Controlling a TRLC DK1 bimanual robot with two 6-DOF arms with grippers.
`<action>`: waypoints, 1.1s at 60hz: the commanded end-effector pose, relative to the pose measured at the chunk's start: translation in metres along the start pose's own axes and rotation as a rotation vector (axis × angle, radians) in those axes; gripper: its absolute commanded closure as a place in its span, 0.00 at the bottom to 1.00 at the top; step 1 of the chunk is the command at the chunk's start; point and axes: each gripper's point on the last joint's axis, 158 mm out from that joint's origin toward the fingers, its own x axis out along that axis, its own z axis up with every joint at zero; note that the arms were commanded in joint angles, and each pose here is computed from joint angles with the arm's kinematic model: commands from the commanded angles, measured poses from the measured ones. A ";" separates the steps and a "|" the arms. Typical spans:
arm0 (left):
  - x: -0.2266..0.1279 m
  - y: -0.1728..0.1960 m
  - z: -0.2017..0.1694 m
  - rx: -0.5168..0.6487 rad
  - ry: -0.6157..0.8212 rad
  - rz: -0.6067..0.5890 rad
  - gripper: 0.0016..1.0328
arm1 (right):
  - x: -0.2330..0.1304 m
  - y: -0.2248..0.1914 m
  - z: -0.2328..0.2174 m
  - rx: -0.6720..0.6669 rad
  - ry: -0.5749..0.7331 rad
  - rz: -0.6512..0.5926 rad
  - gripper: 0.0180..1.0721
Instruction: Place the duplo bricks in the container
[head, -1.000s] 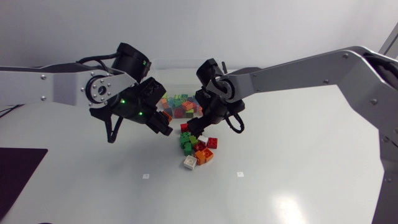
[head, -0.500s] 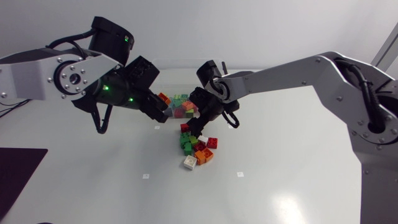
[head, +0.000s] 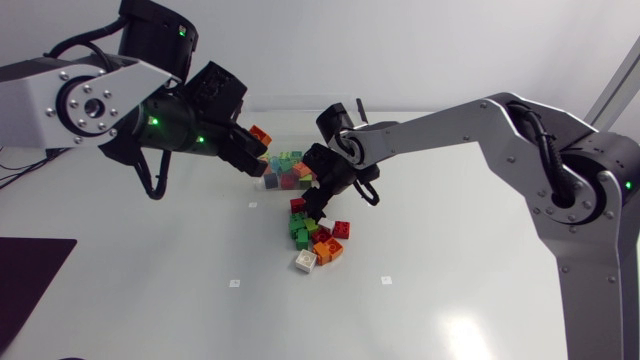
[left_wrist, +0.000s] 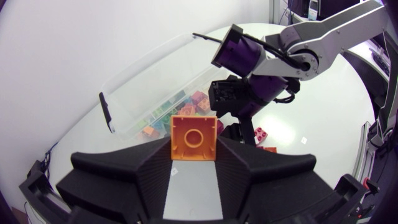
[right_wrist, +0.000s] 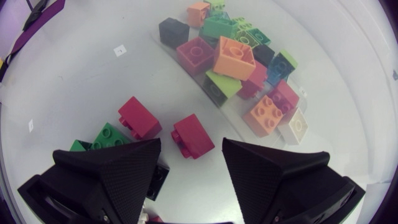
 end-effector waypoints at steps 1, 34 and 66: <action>-0.016 0.008 0.026 -0.003 -0.071 0.024 0.91 | 0.008 0.001 0.001 -0.024 -0.009 0.010 0.50; -0.031 0.023 0.066 -0.010 -0.167 0.054 0.91 | -0.011 0.014 -0.011 -0.022 -0.006 0.004 0.73; 0.037 0.033 0.067 -0.047 -0.141 0.031 0.91 | -0.139 0.009 0.001 0.020 -0.172 -0.074 0.74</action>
